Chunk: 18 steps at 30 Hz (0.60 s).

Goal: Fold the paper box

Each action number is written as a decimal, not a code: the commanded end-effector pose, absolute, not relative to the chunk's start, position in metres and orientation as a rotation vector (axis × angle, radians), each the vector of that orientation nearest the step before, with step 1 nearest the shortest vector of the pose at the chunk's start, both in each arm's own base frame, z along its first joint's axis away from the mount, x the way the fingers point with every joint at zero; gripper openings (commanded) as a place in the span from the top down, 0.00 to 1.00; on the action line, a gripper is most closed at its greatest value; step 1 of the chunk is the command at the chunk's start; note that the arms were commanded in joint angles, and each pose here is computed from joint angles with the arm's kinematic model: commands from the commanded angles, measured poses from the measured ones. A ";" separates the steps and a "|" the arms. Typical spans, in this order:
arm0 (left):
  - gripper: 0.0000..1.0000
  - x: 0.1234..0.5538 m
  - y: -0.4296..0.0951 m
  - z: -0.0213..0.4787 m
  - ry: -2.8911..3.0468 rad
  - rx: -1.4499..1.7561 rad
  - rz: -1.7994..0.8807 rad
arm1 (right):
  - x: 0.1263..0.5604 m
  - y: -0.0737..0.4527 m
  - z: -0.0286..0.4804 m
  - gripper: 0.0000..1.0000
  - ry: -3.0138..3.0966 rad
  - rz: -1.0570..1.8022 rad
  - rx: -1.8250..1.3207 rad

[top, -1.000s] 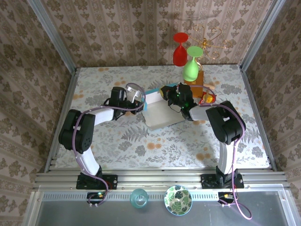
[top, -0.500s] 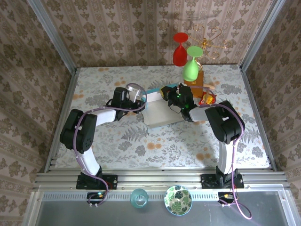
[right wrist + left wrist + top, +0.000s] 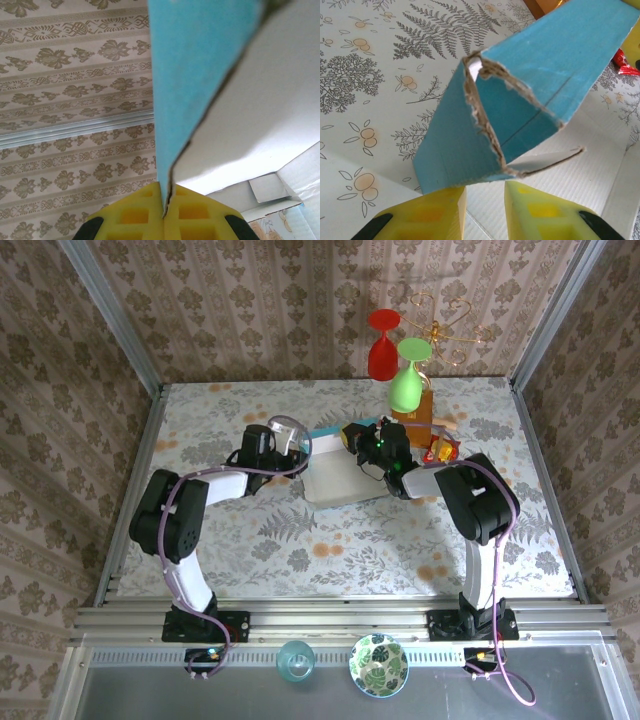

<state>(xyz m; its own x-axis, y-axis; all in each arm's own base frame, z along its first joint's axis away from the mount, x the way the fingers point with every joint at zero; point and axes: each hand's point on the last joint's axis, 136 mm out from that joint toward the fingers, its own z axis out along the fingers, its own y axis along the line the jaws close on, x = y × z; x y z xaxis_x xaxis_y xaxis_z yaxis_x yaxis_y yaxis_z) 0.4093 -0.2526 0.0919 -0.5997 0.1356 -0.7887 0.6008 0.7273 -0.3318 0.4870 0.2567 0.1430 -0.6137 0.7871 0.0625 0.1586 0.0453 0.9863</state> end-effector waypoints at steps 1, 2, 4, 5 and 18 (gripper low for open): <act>0.73 0.422 -0.252 0.090 2.143 0.522 -0.735 | 0.477 0.267 0.098 1.00 1.959 1.546 0.981; 0.74 0.423 -0.252 0.091 2.141 0.521 -0.737 | 0.478 0.267 0.098 1.00 1.953 1.546 0.980; 0.75 0.424 -0.254 0.091 2.142 0.523 -0.741 | 0.482 0.268 0.099 1.00 1.932 1.552 0.974; 0.76 0.426 -0.254 0.091 2.143 0.521 -0.740 | 0.483 0.269 0.099 1.00 1.924 1.558 0.972; 0.80 0.443 -0.254 0.089 2.154 0.476 -0.708 | 0.487 0.274 0.091 1.00 1.925 1.561 1.014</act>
<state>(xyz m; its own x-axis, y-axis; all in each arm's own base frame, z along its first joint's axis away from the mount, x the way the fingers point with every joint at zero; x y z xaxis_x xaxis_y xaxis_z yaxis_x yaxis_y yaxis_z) 0.4296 -0.2586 0.0920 -0.6031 0.1166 -0.7891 0.5843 0.7380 -0.3376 0.5018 0.2591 0.1431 -0.5879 0.8073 0.0522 0.1148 0.0194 0.9932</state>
